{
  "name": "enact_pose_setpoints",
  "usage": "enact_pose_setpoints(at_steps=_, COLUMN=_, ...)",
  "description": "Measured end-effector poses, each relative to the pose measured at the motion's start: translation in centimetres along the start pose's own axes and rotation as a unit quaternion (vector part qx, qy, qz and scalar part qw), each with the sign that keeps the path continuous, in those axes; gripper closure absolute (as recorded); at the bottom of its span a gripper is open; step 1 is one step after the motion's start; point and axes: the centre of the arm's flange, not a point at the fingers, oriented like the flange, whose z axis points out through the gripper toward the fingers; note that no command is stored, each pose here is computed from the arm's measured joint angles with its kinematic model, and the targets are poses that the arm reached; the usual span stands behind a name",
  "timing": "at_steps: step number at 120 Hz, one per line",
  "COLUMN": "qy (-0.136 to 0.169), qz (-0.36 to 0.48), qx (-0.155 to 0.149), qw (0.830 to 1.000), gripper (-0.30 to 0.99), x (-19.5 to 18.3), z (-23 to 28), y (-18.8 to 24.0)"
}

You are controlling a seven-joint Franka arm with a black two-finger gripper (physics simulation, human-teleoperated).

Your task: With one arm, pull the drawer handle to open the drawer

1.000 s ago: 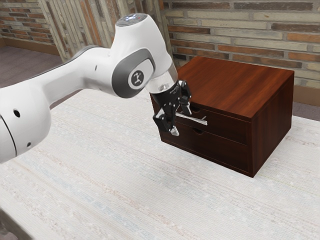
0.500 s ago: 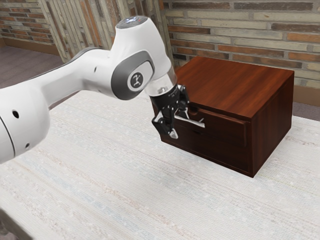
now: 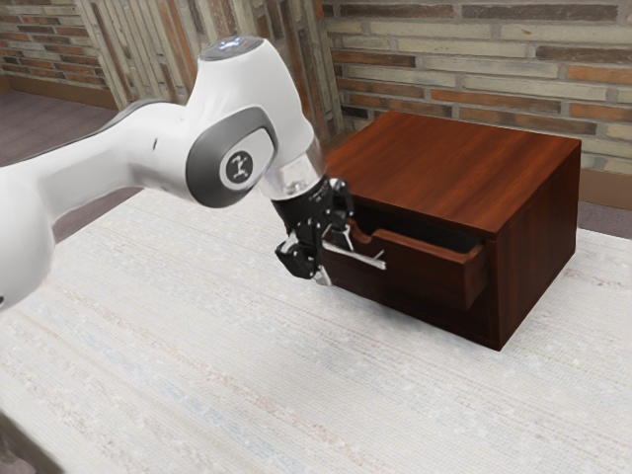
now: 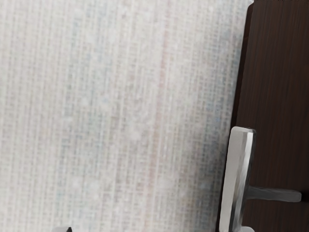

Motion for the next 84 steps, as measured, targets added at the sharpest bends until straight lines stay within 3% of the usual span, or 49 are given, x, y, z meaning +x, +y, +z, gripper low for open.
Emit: enact_pose_setpoints(at_steps=84, qy=0.001, qz=-0.009, qx=0.016, qw=1.0, gripper=0.28, x=0.6, z=-0.6, y=-4.7)
